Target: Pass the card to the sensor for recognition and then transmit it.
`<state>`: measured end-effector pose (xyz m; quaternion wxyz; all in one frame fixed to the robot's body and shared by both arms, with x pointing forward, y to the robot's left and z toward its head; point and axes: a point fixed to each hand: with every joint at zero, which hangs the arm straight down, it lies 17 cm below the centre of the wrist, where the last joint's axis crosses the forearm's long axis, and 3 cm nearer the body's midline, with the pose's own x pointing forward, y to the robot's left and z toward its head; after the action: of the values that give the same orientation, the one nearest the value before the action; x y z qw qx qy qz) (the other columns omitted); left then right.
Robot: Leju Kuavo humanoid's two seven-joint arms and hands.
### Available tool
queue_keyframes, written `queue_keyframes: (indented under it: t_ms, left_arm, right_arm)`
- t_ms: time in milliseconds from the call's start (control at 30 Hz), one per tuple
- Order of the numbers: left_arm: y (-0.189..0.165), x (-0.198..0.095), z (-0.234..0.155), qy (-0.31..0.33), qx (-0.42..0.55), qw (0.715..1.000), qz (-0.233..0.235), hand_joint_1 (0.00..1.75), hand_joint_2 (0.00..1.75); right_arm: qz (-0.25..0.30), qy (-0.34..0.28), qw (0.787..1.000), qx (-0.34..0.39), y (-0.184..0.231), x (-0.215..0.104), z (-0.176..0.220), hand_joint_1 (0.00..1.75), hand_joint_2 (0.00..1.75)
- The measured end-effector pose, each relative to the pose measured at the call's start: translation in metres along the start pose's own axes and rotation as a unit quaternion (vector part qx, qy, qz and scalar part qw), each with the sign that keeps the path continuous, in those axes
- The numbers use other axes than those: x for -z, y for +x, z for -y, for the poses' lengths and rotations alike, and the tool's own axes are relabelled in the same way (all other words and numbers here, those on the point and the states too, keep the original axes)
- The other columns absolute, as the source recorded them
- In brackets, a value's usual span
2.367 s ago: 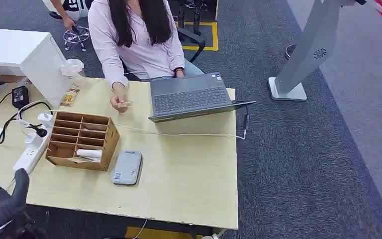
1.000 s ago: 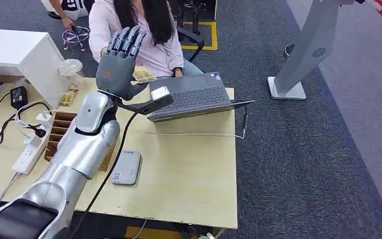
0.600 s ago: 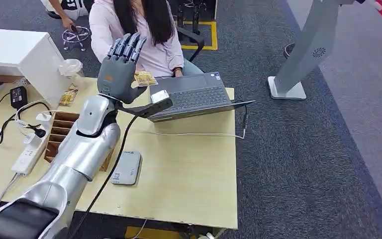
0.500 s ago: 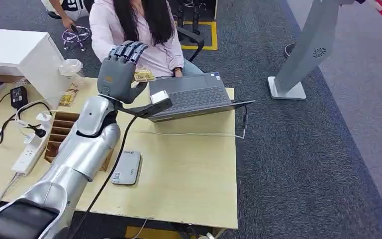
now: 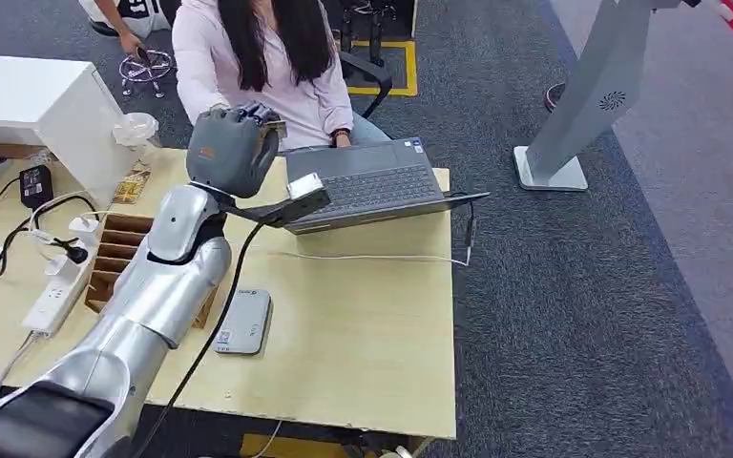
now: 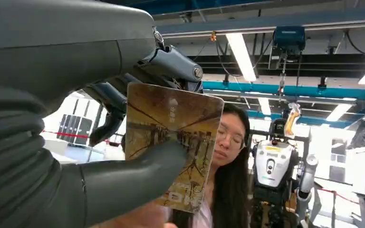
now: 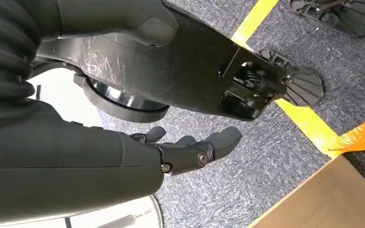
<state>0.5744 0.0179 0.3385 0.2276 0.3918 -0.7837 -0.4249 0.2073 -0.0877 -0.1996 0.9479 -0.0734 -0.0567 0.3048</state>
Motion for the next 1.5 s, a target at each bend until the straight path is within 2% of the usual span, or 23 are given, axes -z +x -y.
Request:
queue_keyframes:
  t_ms: [300, 567, 867, 1200, 1500]
  left_arm:
    - [0.018, -0.014, 0.012, -0.002, -0.033, 0.999, 0.023, 1.75, 1.75]
    - [0.042, -0.038, 0.008, 0.031, -0.074, 0.996, 0.042, 1.75, 1.75]
    - [0.073, -0.116, 0.003, 0.081, -0.102, 0.989, 0.077, 1.75, 1.75]
    - [0.095, -0.163, 0.023, 0.052, -0.072, 0.991, 0.101, 1.75, 1.75]
    - [0.086, -0.186, 0.049, 0.013, -0.061, 0.994, 0.087, 1.75, 1.75]
  right_arm:
    - [0.001, 0.001, 1.000, 0.009, 0.001, 0.000, 0.000, 0.00, 1.75]
    - [0.004, 0.000, 1.000, 0.023, 0.002, 0.000, 0.001, 0.00, 1.75]
    - [0.007, -0.002, 0.998, 0.062, 0.002, 0.003, 0.004, 0.00, 1.75]
    - [0.004, -0.007, 0.997, 0.082, 0.001, 0.004, 0.007, 0.00, 1.75]
    - [0.001, -0.008, 0.996, 0.090, -0.001, 0.005, 0.008, 0.00, 1.75]
